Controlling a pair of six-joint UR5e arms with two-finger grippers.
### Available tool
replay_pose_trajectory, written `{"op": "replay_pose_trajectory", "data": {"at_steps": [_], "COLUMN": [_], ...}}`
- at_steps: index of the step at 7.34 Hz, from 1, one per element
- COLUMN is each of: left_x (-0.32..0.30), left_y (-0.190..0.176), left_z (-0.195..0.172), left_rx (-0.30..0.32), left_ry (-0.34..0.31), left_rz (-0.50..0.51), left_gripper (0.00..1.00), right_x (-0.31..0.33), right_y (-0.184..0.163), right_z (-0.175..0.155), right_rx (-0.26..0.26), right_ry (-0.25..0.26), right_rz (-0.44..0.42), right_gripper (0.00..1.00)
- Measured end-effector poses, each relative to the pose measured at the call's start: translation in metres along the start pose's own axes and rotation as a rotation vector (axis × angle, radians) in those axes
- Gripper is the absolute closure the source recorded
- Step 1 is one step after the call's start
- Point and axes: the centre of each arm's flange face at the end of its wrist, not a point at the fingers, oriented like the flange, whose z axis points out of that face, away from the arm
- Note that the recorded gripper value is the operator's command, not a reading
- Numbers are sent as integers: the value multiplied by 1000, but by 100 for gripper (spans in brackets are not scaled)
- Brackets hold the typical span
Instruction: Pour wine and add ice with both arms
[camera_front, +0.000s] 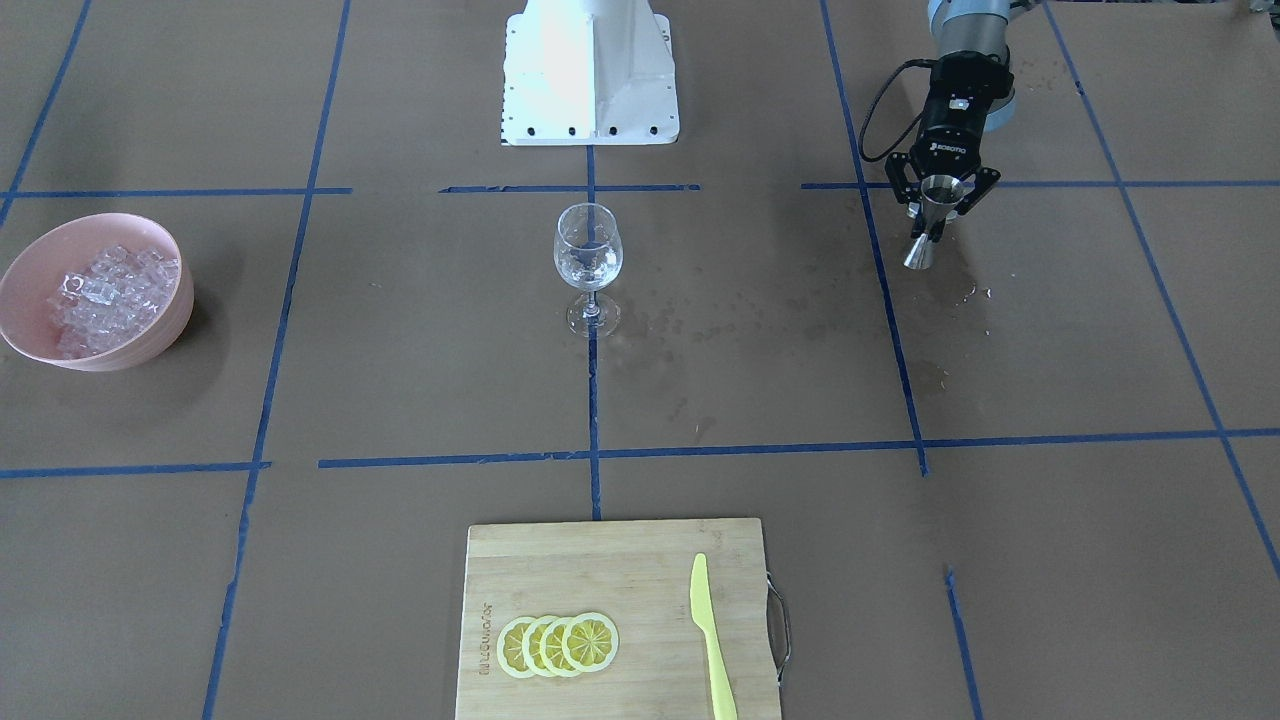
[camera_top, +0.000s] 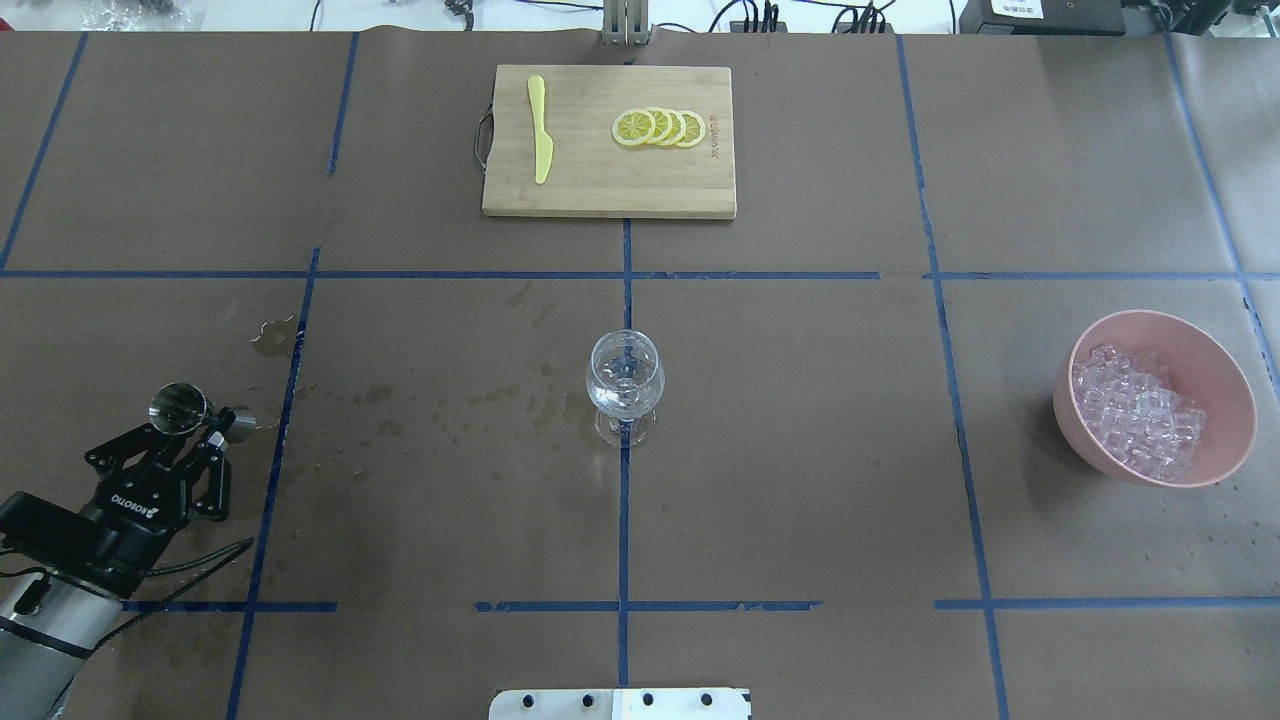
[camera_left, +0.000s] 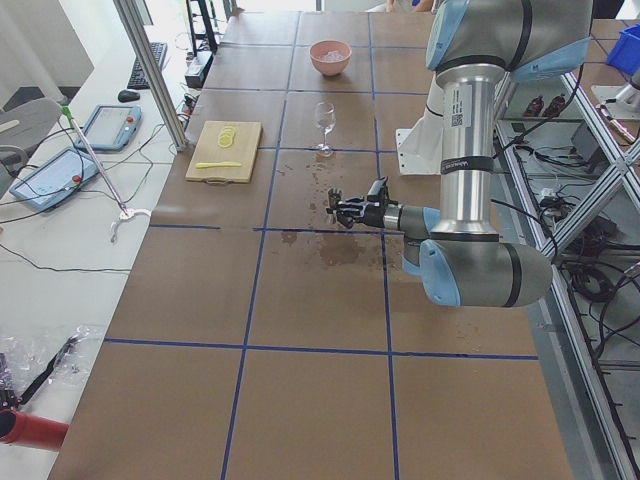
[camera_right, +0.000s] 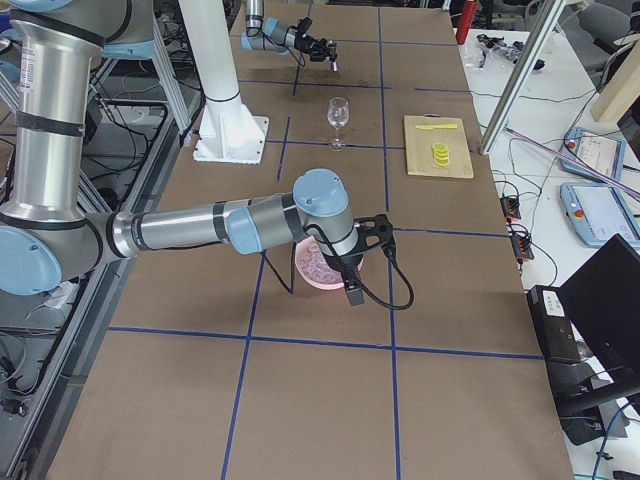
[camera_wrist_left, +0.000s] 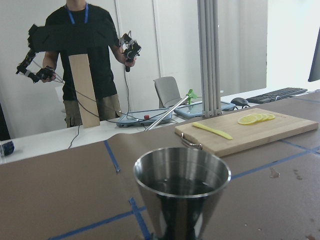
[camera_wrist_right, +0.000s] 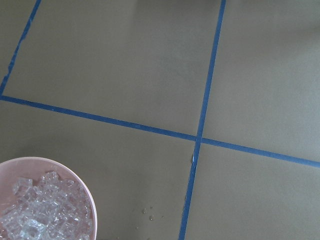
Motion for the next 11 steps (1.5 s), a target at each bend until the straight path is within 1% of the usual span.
{"op": "replay_pose_trajectory", "data": {"at_steps": [1, 2, 4, 7, 9, 11], "left_x": [19, 37, 77, 128, 160, 193], "left_y": [-17, -29, -49, -86, -110, -126], "left_z": [15, 27, 53, 87, 101, 114], "left_rx": [35, 58, 68, 47, 27, -2], "left_ry": [8, 10, -6, -39, -46, -51], "left_rz": [26, 29, 56, 132, 174, 228], "left_gripper": [100, 100, 100, 100, 100, 100], "right_x": [0, 0, 0, 1, 1, 1], "right_y": [0, 0, 1, 1, 1, 3], "right_z": [0, 0, 0, 1, 0, 1], "right_rx": [-1, -1, -1, -2, -1, -3], "right_ry": [0, 0, 0, 0, 0, 0], "right_rz": [1, 1, 1, 2, 3, 4], "right_gripper": [0, 0, 0, 0, 0, 0]}}
